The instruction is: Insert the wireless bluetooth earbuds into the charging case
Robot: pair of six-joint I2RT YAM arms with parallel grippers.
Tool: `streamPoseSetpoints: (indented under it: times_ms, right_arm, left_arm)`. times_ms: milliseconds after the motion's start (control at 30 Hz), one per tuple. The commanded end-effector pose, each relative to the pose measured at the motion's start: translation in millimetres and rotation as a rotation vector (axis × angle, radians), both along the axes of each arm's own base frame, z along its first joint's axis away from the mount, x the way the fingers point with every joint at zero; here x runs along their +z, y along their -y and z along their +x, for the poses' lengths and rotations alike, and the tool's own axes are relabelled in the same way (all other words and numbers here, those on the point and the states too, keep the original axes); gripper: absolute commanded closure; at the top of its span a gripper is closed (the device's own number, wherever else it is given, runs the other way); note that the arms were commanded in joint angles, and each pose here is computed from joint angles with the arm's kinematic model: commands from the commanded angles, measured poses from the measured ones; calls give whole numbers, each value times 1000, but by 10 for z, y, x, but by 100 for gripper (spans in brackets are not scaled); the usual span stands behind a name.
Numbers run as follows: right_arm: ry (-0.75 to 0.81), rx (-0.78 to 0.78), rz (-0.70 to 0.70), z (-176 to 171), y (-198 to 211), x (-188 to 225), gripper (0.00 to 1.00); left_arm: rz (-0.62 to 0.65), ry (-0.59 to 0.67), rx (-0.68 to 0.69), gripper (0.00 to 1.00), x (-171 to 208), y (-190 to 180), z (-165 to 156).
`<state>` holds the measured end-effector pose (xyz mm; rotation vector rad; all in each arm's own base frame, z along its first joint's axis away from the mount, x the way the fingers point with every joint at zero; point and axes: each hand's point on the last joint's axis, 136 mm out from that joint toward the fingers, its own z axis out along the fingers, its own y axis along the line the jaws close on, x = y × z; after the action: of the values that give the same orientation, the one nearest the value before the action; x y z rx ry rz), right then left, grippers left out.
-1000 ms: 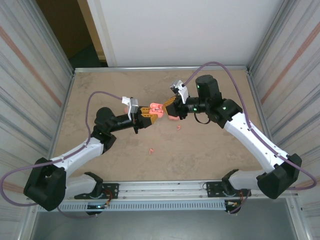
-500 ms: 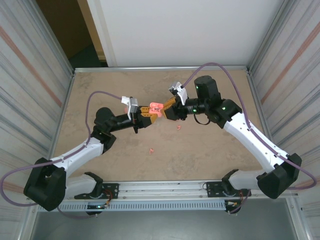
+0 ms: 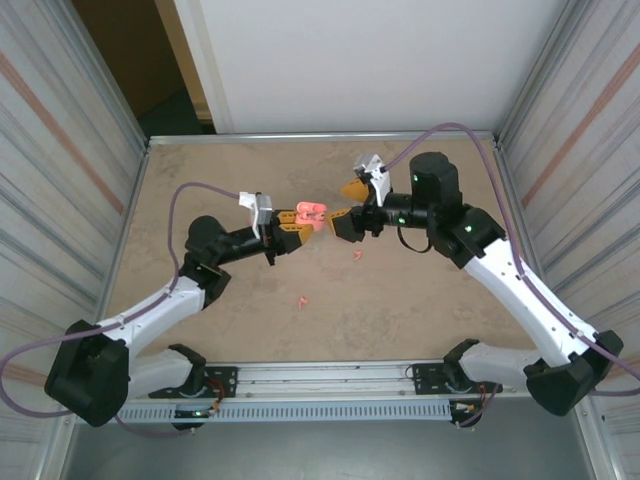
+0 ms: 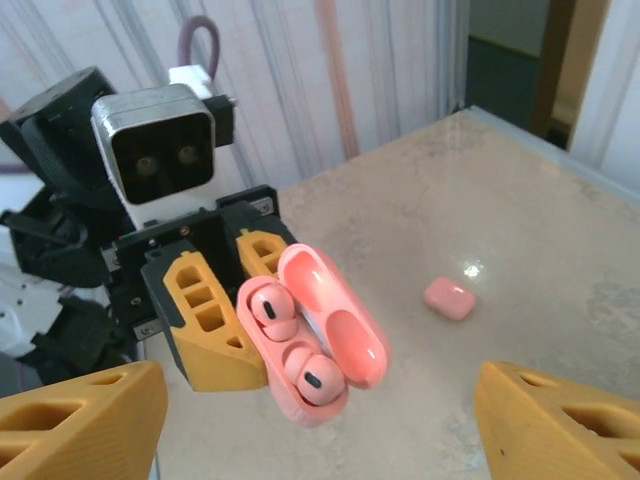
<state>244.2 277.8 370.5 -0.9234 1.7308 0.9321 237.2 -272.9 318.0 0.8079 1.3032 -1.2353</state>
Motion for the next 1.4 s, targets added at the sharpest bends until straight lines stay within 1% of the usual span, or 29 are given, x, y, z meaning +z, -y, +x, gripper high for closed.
streamPoseSetpoints:
  times_ms: [0,167,333,833,1367]
  right_arm:
    - [18,-75,32,81,98,48,16]
    - [-44,-107,57,150,128,22,16]
    - [-100,-98,75,188,71,28,16]
    - [-132,-74,81,266,-52,17,15]
    - [-166,-13,45,181,-181,-109,15]
  left_arm:
    - [-50,95,32,100,222,-83,-59]
    - [-72,126,44,100,301,-125,-106]
    - [-82,147,40,100,364,-144,-150]
    - [-77,150,26,100,347,-129,-179]
    - [-72,149,35,100,334,-140,-185]
